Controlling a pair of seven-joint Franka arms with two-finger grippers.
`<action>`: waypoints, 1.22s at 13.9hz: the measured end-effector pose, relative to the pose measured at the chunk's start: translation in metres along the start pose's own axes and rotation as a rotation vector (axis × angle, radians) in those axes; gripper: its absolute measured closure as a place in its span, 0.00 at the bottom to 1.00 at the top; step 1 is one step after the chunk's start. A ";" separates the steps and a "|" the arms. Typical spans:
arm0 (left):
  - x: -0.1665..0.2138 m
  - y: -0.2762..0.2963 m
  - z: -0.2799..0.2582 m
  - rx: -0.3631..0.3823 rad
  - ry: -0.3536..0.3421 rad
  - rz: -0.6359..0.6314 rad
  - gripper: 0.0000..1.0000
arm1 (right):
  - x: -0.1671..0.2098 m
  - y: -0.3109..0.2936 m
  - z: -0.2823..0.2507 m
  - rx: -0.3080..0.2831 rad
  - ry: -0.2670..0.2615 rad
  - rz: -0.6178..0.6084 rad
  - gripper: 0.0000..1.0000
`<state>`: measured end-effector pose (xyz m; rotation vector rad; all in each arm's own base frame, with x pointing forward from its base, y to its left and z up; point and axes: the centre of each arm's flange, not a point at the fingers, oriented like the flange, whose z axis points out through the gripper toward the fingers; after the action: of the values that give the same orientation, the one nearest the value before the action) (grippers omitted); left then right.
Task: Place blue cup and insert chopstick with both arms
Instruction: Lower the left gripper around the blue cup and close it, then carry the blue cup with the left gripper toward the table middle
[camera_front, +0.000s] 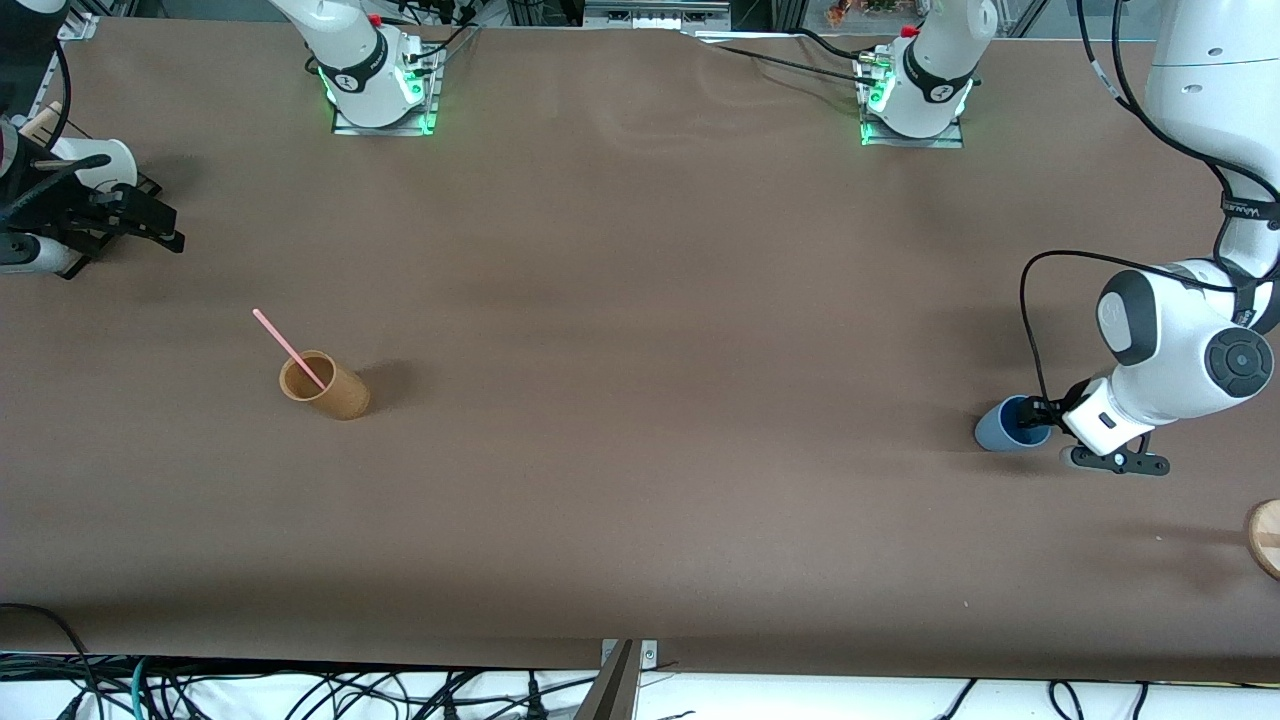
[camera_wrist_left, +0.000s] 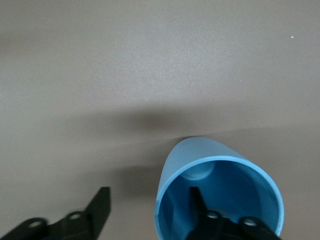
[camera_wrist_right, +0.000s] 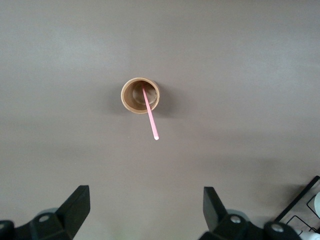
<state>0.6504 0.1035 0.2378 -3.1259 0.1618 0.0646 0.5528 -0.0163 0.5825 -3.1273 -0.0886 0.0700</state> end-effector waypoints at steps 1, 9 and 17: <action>0.000 0.000 0.000 0.000 0.000 0.000 0.48 | 0.000 0.000 0.000 0.000 0.000 0.000 0.00; 0.002 0.007 -0.023 -0.020 -0.041 -0.029 0.94 | 0.000 -0.001 0.000 0.000 0.000 -0.002 0.00; 0.041 0.189 -0.115 -0.043 -0.015 0.024 0.95 | 0.000 -0.002 0.000 0.000 0.000 -0.003 0.00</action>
<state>0.6763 -0.0905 0.3499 -3.1654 0.1998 0.0927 0.5528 -0.0146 0.5825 -3.1273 -0.0932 0.0699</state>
